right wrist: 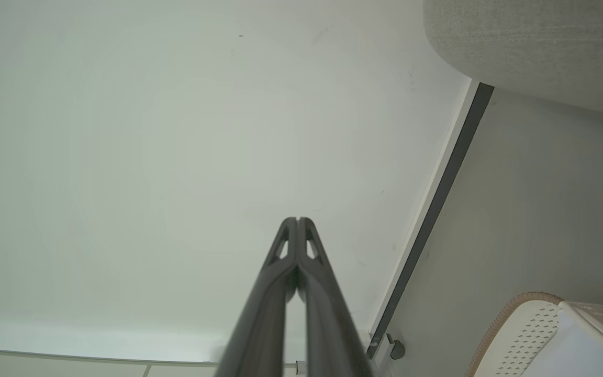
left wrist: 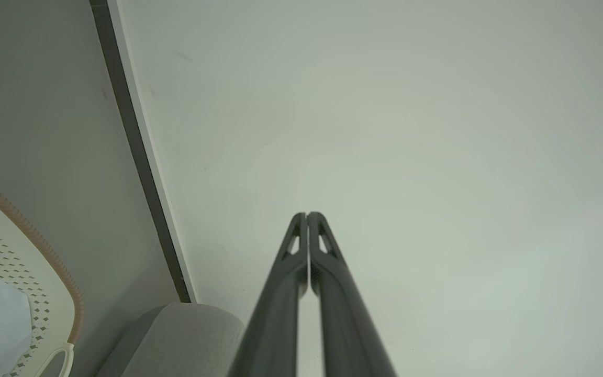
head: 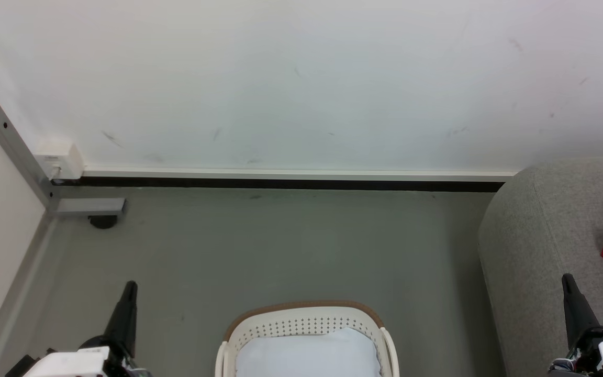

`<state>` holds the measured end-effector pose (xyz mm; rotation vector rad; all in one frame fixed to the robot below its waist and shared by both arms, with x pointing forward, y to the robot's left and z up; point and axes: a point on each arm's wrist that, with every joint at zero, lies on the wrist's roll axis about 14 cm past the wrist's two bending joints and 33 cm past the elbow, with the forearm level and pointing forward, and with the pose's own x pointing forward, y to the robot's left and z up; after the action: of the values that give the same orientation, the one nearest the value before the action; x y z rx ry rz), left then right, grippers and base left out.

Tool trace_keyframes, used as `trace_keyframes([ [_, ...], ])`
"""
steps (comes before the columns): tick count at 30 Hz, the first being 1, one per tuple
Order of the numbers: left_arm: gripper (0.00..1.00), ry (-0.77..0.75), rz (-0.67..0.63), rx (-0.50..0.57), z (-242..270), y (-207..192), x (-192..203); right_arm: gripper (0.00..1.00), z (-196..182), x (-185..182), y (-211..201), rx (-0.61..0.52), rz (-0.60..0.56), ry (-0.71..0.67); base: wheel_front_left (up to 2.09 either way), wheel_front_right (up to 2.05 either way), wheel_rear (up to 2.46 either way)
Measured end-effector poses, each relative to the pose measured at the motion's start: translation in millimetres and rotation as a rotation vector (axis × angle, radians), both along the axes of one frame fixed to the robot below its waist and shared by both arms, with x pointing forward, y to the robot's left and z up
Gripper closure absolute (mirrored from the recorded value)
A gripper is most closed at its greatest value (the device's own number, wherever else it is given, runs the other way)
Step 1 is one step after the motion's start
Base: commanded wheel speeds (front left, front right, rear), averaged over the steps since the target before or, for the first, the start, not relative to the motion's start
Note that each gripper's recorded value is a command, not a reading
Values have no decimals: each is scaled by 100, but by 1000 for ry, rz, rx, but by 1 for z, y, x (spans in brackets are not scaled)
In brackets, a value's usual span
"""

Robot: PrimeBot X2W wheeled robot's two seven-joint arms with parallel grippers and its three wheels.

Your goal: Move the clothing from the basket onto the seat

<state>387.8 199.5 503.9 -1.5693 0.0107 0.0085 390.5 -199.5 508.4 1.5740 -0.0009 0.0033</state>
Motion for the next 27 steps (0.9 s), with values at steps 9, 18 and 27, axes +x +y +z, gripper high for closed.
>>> trace_keyframes([
  [9, 100, 0, 0, 0, 0, 0, 0, 100, 0, 0, 0, 0, 0, 0, 0, 0, 0],
  [18, 100, 0, 0, 0, 0, 0, 0, 100, 0, 0, 0, 0, 0, 0, 0, 0, 0],
  [27, 100, 0, 0, 0, 0, 0, 0, 100, 0, 0, 0, 0, 0, 0, 0, 0, 0],
])
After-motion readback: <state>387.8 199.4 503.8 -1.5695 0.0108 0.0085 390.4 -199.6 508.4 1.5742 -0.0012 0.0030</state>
